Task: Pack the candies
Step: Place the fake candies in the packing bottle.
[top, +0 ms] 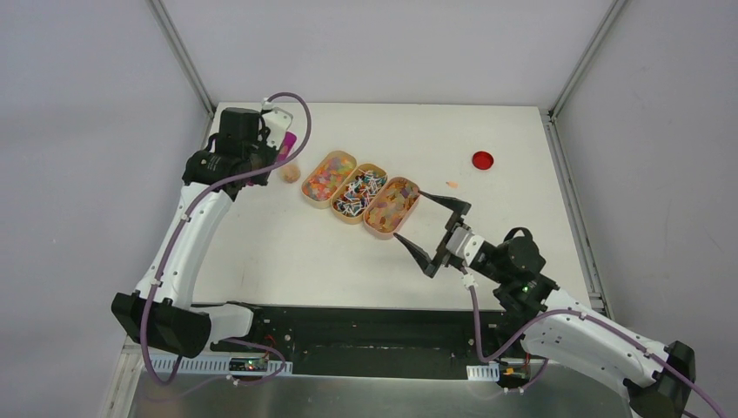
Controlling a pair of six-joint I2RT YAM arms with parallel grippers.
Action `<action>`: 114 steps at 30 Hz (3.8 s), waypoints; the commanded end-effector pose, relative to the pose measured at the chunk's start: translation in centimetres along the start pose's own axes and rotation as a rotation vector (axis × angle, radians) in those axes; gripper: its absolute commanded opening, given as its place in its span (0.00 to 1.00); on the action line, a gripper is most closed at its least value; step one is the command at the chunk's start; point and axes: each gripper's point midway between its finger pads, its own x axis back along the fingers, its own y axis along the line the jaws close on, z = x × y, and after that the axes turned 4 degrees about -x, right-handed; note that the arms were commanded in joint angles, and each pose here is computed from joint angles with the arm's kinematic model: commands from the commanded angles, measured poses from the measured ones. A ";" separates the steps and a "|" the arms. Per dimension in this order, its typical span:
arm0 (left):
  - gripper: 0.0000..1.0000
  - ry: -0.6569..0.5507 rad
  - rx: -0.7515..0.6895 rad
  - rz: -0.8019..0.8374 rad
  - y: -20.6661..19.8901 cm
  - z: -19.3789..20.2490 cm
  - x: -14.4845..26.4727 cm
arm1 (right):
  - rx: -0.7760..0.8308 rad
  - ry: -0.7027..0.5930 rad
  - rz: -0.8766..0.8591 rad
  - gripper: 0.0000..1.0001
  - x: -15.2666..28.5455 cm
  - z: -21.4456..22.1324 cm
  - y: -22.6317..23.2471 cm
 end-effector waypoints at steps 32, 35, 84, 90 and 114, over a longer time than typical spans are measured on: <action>0.00 0.158 0.051 -0.055 2.6 1.0 -0.7 | -0.026 -0.066 -0.005 1.00 0.3 -2.0 0.0; 0.00 0.176 0.061 -0.051 2.7 0.8 -0.9 | -0.026 -0.065 -0.003 1.00 0.3 -2.0 0.0; 0.00 0.342 0.139 0.002 2.1 0.5 -2.3 | -0.042 -0.011 -0.024 1.00 -0.3 -0.3 0.6; 0.00 0.364 0.148 0.016 1.8 0.7 -2.6 | -0.044 -0.010 -0.027 1.00 -0.4 -0.3 0.6; 0.00 0.369 0.146 -0.001 2.3 0.1 -3.3 | -0.084 0.010 -0.055 1.00 -1.6 0.8 1.3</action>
